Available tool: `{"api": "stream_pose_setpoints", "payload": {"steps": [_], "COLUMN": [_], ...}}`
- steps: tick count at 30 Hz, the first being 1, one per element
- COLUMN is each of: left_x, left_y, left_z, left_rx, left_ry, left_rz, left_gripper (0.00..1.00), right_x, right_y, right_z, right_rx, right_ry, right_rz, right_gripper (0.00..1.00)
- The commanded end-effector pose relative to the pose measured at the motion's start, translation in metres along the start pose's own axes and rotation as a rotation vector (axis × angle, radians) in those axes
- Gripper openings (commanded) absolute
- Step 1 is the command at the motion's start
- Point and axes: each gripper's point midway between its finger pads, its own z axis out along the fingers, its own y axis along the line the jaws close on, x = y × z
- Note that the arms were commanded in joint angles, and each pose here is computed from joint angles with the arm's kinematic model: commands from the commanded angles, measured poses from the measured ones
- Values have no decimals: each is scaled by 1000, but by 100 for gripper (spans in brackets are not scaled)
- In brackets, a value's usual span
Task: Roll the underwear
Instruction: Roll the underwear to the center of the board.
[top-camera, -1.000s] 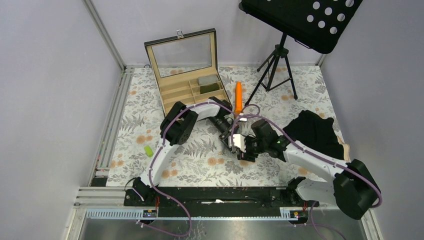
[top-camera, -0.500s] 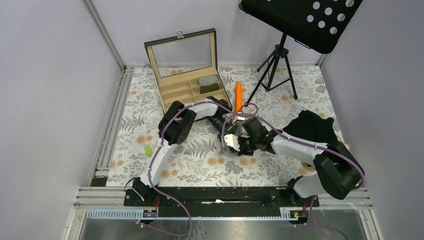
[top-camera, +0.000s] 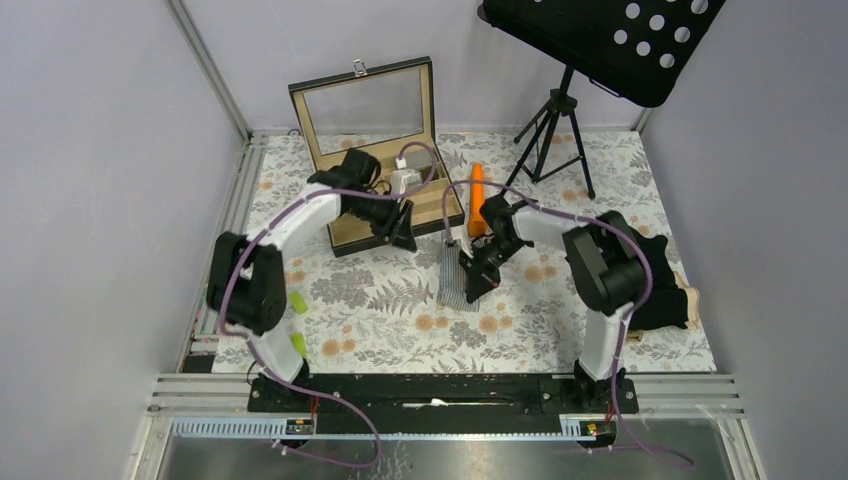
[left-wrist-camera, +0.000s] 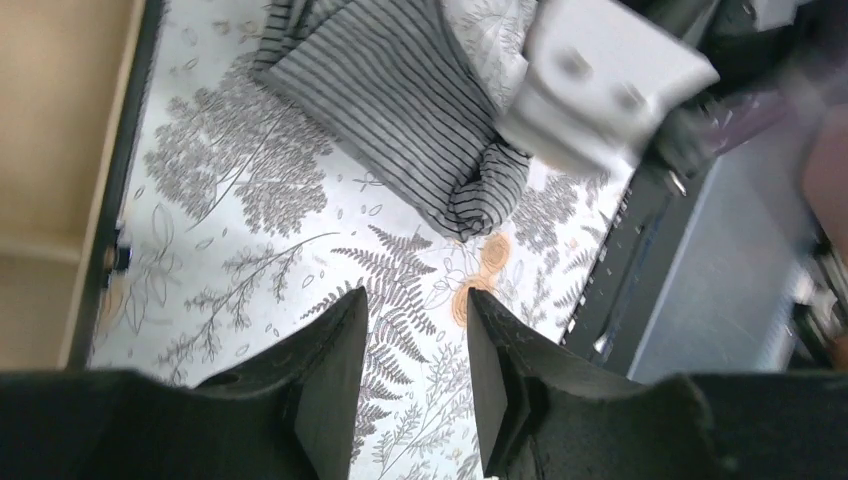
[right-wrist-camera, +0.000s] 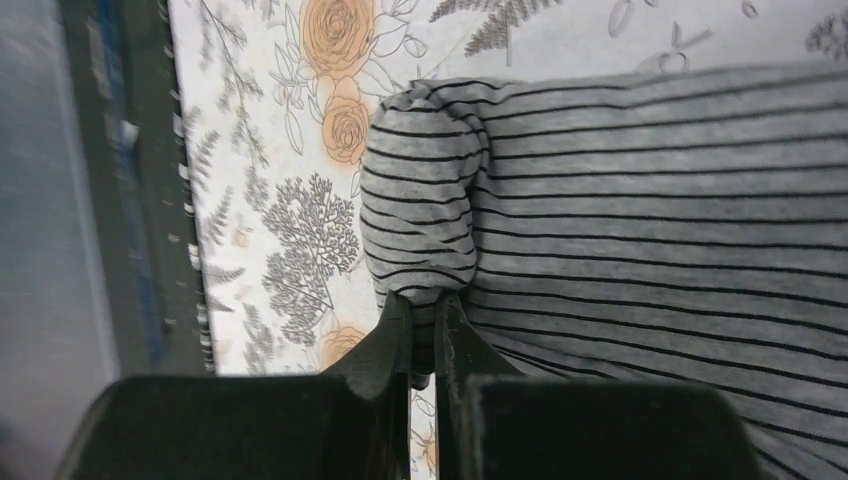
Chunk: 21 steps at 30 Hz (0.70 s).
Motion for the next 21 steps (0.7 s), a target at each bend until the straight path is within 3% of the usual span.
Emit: {"api": "stream_pose_setpoints", "payload": {"steps": [1,4,11,14,21], "left_x": [10,19,39,33,38], "left_y": [18,6,-50,-62,-70], "left_z": [-5,-4,42,64,105], "left_rx": [-212,-238,-198,-129,-20], "left_ry": [-99,-145,-79,-116,-110], "left_rz": [17,167,976,1108,1365], "left_gripper": [43,45,55,62,63], "right_x": [35,39,43,41,40], "right_y": [8,-7,-23,-25,-30], "right_z": [7,13,22,25,31], "right_rx": [-201,-228,-223,-220,-239], "right_ry": [82,131,176,163,171], "right_rz": [378,502,640,658,709], "right_gripper": [0,0,0,0,0]}}
